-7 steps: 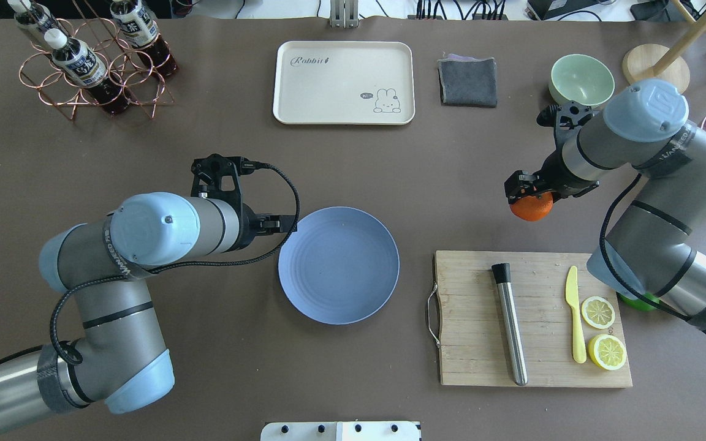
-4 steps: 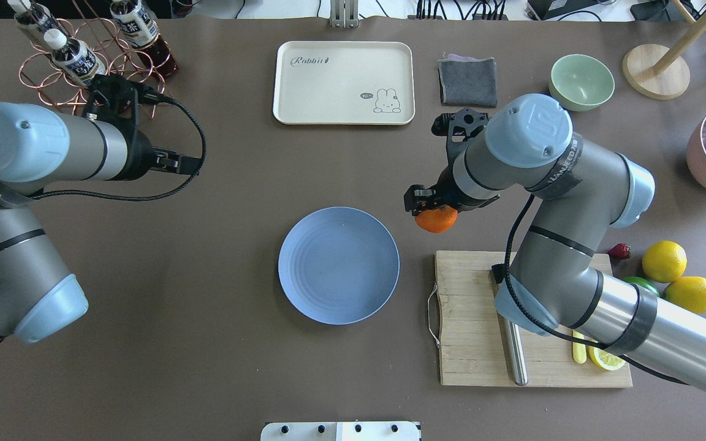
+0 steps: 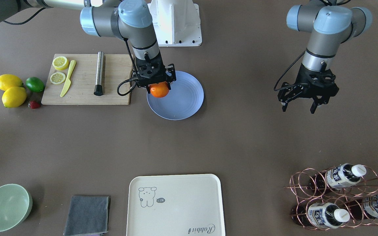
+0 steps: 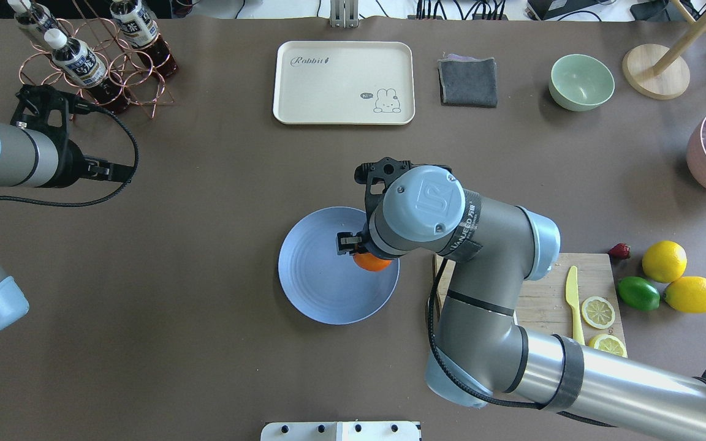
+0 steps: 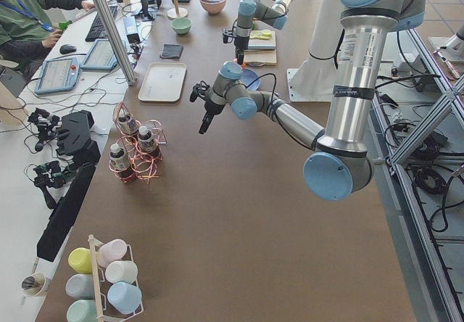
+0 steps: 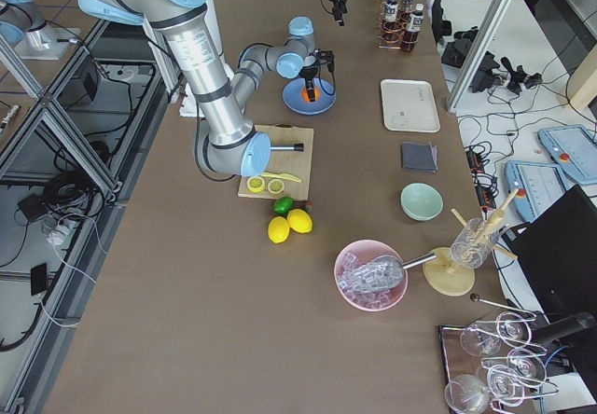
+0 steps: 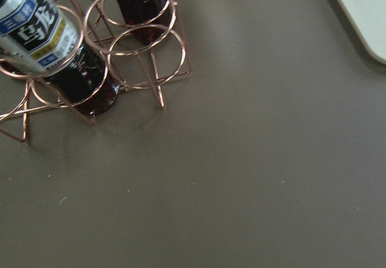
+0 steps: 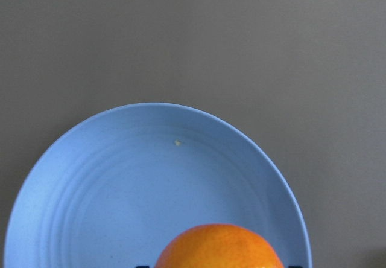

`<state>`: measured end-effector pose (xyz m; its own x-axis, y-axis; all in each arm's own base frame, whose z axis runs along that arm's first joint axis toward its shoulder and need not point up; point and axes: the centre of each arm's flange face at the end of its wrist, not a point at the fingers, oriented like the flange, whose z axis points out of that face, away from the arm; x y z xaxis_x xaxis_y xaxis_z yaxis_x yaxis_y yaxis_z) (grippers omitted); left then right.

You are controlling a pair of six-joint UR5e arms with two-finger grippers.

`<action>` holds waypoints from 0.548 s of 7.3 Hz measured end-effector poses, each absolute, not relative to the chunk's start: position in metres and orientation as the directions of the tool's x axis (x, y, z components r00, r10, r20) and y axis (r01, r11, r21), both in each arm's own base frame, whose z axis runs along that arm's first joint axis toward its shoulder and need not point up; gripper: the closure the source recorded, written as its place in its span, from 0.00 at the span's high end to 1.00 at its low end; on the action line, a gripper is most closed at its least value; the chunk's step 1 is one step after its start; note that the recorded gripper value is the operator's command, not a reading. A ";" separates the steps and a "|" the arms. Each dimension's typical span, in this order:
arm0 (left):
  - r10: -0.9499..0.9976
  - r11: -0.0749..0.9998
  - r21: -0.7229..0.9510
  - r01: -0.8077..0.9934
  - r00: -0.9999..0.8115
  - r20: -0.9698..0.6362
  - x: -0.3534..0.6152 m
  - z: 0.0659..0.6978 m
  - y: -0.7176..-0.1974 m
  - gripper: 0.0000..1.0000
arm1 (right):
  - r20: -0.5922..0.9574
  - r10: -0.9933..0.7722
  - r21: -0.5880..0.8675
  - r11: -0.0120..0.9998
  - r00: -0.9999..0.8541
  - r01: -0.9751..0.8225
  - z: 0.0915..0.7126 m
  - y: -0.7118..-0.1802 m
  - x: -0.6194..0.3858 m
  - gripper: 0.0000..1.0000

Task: Pick orange to plate
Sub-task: 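Lower the orange onto the blue plate and open the right gripper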

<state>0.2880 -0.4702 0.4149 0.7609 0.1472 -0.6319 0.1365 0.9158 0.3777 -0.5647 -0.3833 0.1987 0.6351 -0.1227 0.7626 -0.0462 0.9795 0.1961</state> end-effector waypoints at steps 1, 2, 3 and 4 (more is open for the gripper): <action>0.124 0.940 0.318 0.122 0.747 -0.653 0.271 0.431 -0.469 0.98 | 0.760 -0.122 0.197 0.979 0.638 -0.048 0.189 -0.384 -0.583 0.00; 0.104 0.955 0.274 0.114 0.736 -0.669 0.258 0.442 -0.468 0.98 | 0.758 -0.124 0.199 0.979 0.640 -0.046 0.182 -0.384 -0.597 0.00; 0.088 0.962 0.248 0.112 0.735 -0.673 0.251 0.452 -0.467 0.98 | 0.752 -0.126 0.202 0.978 0.647 -0.044 0.181 -0.383 -0.607 0.00; 0.081 0.965 0.238 0.112 0.735 -0.674 0.247 0.456 -0.467 0.98 | 0.741 -0.125 0.205 0.978 0.660 -0.045 0.186 -0.383 -0.614 0.00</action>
